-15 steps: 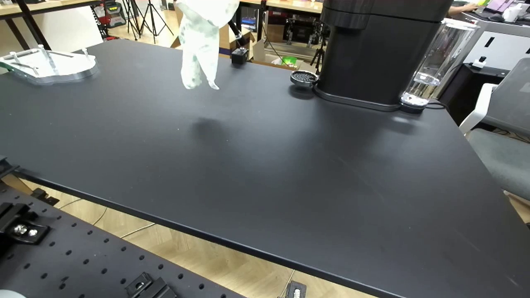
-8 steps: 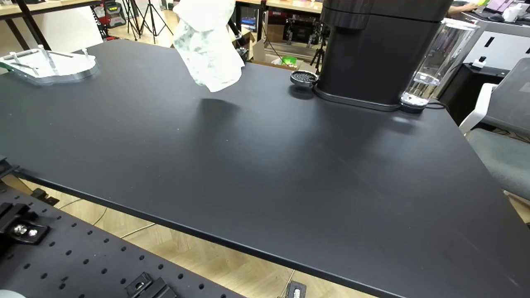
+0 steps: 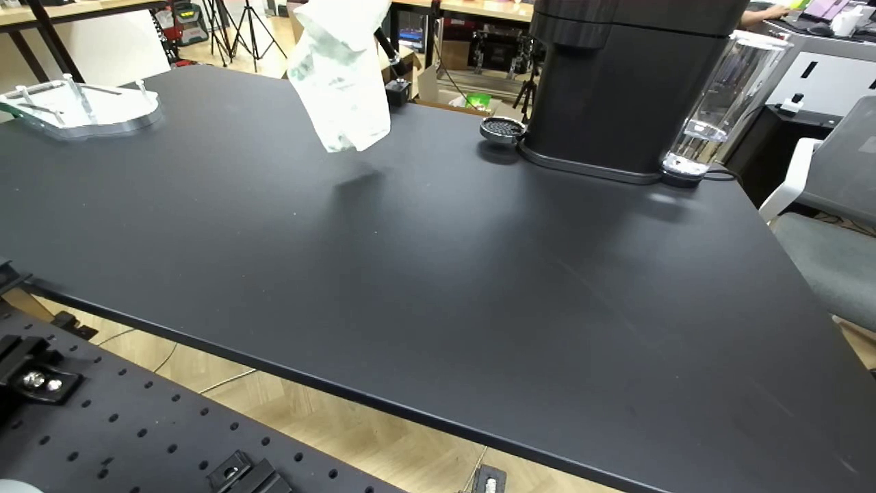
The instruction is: Hang the cloth on the black stand
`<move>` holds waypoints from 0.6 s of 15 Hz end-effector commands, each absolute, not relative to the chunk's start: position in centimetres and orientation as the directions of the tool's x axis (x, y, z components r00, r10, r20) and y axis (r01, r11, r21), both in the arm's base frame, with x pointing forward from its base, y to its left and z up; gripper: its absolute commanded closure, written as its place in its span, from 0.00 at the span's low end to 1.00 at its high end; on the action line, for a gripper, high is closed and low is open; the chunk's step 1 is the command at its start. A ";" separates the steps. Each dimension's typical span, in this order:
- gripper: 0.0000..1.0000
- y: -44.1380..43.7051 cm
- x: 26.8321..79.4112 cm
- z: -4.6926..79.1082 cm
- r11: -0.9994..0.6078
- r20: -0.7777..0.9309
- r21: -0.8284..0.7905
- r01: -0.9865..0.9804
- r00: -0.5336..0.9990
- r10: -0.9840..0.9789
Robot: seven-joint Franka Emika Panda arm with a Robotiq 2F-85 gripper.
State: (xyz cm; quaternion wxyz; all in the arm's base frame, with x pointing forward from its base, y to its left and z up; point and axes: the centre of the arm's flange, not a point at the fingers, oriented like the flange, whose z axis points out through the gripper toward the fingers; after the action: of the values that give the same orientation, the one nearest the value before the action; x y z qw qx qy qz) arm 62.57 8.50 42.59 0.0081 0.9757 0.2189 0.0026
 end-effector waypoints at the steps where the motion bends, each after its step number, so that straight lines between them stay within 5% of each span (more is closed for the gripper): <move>1: 1.00 6.3 62.9 42.6 -0.922 0.016 0.027 0.387 0.922 0.387; 2: 1.00 5.9 62.9 42.5 -0.924 0.014 0.023 0.381 0.924 0.381; 3: 0.74 5.5 62.9 42.5 -0.925 0.005 0.025 0.378 0.926 0.379; 4: 0.73 5.1 62.8 42.5 -0.926 0.000 0.027 0.377 0.926 0.377; 9: 0.40 4.0 62.5 42.4 -0.933 -0.005 0.022 0.360 0.933 0.360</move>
State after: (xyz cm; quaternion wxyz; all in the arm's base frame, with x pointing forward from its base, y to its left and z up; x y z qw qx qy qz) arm 63.06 4.78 42.21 0.0115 0.9818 0.1896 0.0016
